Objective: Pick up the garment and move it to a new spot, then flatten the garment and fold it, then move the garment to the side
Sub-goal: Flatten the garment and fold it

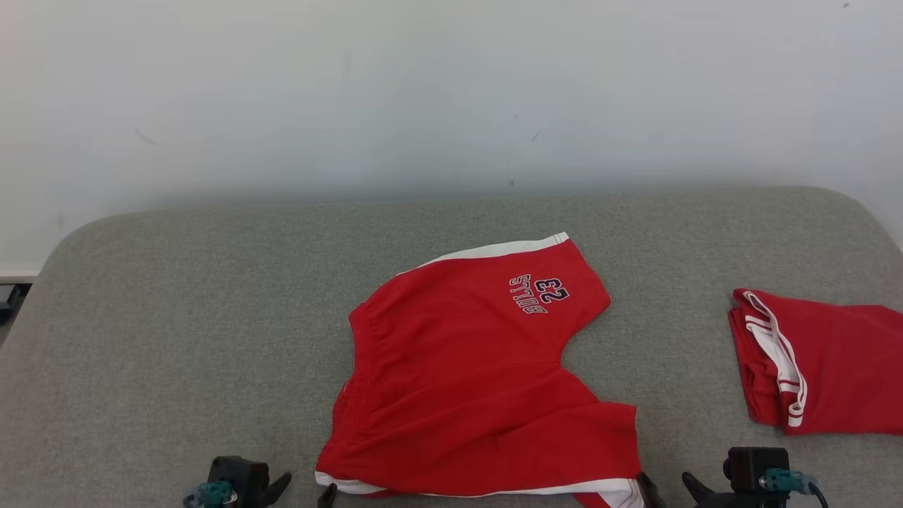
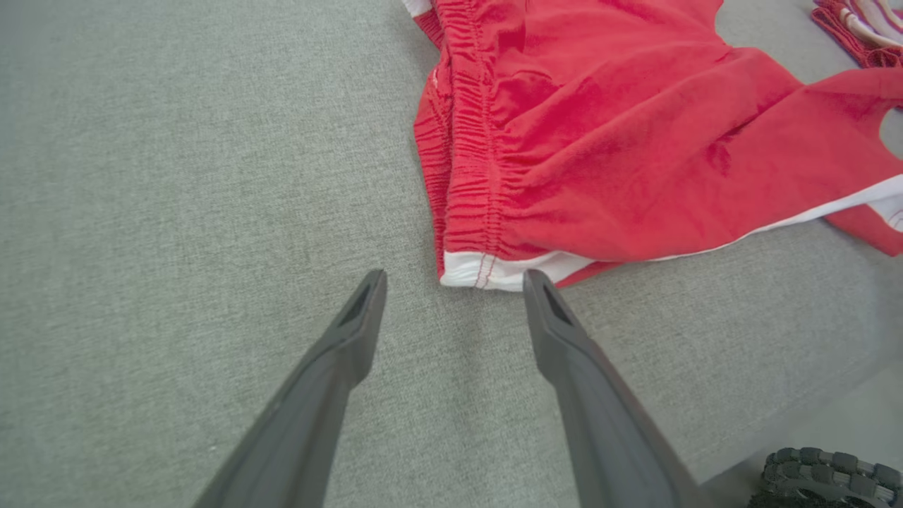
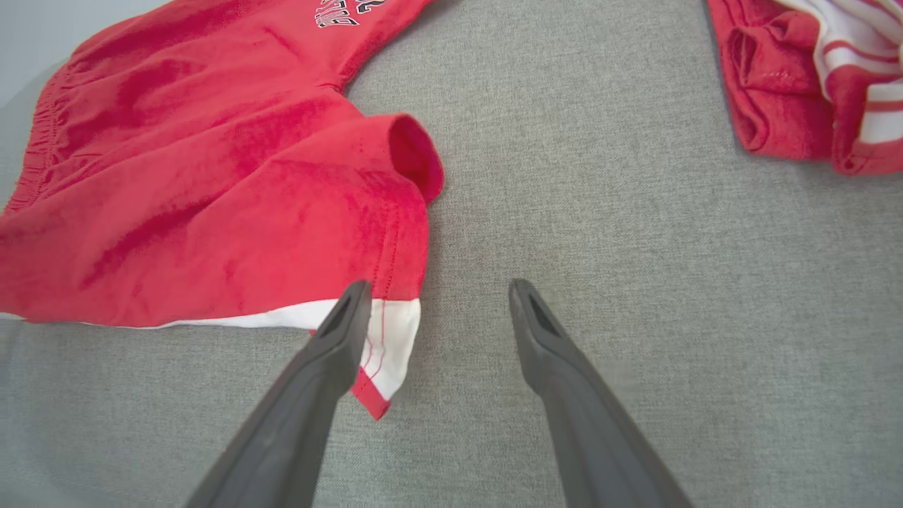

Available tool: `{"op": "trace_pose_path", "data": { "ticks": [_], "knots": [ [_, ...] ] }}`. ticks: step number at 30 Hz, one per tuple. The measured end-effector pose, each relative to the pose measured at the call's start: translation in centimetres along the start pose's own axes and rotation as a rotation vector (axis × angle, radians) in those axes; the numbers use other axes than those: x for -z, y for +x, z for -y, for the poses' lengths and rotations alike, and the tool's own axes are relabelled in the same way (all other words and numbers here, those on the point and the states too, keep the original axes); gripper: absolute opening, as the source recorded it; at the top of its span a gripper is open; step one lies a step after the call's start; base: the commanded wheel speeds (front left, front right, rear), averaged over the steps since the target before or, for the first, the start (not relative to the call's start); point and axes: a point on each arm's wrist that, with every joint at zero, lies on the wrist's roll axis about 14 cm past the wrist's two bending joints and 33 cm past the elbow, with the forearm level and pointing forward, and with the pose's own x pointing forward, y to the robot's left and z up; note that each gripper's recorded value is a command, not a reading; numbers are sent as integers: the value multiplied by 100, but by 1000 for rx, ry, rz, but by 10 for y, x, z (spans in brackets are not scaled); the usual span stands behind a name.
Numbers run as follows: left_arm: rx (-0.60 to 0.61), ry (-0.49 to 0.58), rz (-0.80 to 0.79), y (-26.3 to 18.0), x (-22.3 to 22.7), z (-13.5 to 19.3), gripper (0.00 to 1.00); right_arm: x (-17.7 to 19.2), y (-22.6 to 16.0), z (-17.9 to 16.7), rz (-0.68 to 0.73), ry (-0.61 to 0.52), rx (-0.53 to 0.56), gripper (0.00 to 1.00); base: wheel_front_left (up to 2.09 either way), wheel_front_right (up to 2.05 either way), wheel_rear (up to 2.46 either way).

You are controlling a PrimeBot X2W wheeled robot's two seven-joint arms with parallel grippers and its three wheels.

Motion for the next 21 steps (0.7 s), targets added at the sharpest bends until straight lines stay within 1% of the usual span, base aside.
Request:
{"op": "trace_pose_path", "data": {
  "ticks": [11,12,13,19,21],
  "knots": [
    [30,-16,-38,15,0,5,100,11,6,-6,-87,-5,-3,100,0,0,0],
    [29,-18,-41,16,0,5,100,14,6,-6,-99,-2,-1,94,0,0,0],
    [29,-19,-46,16,1,5,100,17,6,-6,-113,1,1,93,0,0,0],
    [35,-22,-78,19,9,6,100,29,7,-7,-170,19,10,94,0,0,0],
    [36,-18,-80,20,9,4,100,29,9,-7,-182,20,11,92,0,0,0]
  ]
}}
